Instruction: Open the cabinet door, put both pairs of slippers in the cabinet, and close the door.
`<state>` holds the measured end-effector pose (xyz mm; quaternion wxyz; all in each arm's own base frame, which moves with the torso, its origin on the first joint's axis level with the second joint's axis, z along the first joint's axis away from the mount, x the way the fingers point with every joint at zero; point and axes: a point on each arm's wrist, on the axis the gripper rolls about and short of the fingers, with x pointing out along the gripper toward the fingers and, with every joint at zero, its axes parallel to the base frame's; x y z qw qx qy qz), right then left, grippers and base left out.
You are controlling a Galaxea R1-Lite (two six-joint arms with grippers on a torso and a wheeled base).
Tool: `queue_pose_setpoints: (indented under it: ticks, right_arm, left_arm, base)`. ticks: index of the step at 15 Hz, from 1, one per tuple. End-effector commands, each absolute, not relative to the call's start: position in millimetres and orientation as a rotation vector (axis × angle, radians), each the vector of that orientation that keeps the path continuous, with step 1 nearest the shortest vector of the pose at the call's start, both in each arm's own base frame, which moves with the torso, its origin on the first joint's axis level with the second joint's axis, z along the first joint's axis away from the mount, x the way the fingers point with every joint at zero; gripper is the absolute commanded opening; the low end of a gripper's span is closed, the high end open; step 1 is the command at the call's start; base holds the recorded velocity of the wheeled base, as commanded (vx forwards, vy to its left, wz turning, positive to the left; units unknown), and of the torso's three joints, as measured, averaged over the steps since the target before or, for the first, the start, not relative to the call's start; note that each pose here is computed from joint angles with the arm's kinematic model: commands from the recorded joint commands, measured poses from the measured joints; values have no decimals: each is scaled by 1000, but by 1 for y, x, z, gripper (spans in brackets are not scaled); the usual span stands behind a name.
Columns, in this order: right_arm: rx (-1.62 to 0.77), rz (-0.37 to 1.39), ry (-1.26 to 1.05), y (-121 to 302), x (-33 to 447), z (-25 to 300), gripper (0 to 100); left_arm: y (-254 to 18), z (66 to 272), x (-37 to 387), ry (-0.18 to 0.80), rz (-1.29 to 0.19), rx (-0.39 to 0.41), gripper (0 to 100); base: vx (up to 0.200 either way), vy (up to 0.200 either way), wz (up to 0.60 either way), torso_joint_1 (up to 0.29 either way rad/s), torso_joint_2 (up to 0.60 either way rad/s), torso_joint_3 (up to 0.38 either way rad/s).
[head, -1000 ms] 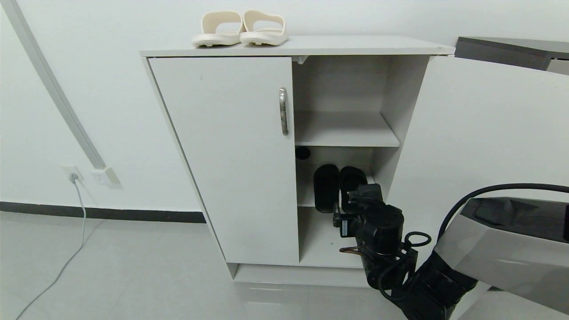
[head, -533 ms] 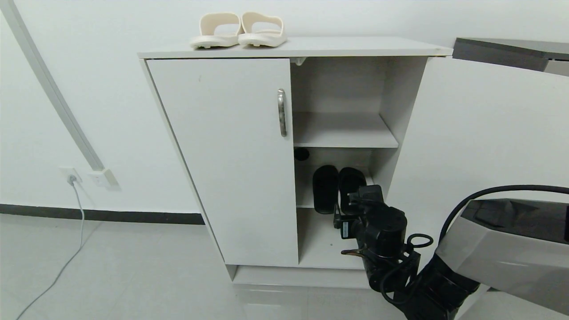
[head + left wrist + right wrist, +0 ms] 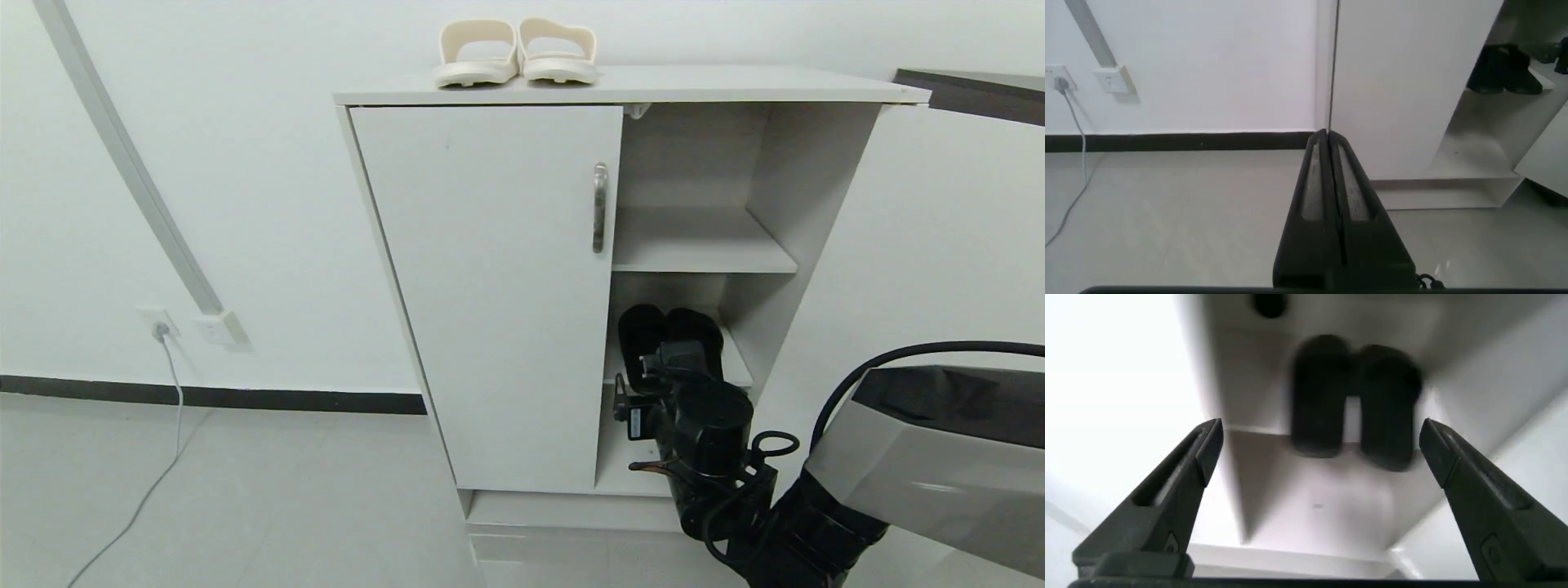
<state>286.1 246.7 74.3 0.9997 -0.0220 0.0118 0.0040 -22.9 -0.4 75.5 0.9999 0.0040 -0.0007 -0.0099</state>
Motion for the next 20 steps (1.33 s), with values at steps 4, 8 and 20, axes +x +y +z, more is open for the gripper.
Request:
queue_pose_setpoints:
  ticks: [4, 8, 20]
  right_arm:
    - [-83, 51, 19, 240, 283, 70, 100]
    - [-92, 107, 28, 237, 278, 72, 100]
    - [-83, 143, 19, 238, 278, 74, 100]
  left_arm:
    - [0, 75, -23, 0, -20, 8, 0]
    - [0, 75, -23, 0, -20, 8, 0]
    - [0, 75, -23, 0, -18, 5, 0]
  base:
    - [0, 200, 0, 7, -1, 4]
    - [0, 200, 0, -1, 1, 6]
    - [0, 0, 0, 0, 0, 0]
